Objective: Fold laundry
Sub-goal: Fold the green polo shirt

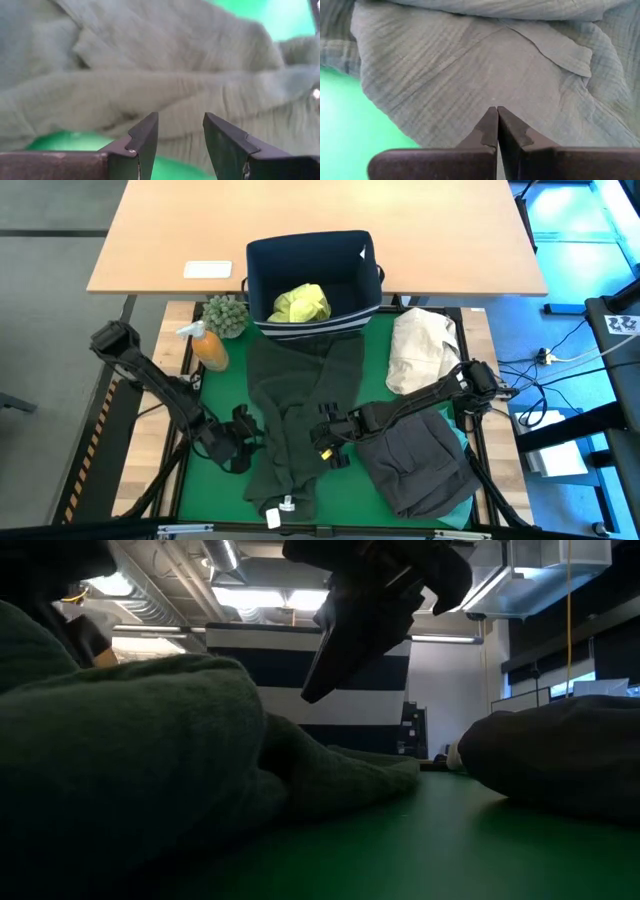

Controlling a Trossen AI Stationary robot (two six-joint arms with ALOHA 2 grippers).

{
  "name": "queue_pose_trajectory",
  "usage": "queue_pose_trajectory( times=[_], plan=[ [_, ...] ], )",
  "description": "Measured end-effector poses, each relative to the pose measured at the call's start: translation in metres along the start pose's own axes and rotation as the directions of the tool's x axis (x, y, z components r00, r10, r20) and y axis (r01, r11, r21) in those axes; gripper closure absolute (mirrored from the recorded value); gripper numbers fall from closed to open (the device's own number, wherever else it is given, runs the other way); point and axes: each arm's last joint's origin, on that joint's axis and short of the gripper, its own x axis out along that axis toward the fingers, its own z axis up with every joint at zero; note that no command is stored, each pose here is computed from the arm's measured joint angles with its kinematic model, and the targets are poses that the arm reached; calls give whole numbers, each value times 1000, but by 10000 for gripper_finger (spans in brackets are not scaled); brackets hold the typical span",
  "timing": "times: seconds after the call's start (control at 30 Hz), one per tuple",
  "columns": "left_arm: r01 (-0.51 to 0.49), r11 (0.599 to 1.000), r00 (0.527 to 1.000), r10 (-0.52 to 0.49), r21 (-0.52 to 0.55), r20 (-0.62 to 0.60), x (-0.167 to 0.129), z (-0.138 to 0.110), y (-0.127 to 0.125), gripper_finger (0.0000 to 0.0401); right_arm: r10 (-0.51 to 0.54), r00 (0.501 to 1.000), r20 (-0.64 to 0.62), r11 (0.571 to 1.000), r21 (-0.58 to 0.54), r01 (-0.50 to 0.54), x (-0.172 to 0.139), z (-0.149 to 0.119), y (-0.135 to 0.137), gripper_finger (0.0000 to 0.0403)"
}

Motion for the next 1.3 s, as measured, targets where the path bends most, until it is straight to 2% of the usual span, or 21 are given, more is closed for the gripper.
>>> queue_pose_trajectory(
  times=[0.2, 0.43, 0.73, 1.0, 1.3],
  plan=[
    [-86, 996, 989, 90, 40, -121, 13, -20, 2, 250, -1, 1000, 8, 1000, 18, 0, 0, 1, 0, 398],
    [-158, 961, 978, 184, 229, -98, 25, -22, 7, 250, -1, 1000, 16, 1000, 21, 1, 0, 1, -1, 398],
    [-228, 934, 961, 262, 275, -93, 34, -10, 23, 250, -1, 1000, 16, 1000, 21, 1, 1, 1, -1, 398],
    [-326, 905, 943, 330, 273, 33, 46, 14, 38, 250, -1, 1000, 16, 1000, 21, 1, 0, 1, -1, 398],
    [-315, 912, 941, 266, 261, 208, 55, 46, 42, 250, -1, 1000, 9, 1000, 20, 1, 0, 0, -1, 398]
  ],
)
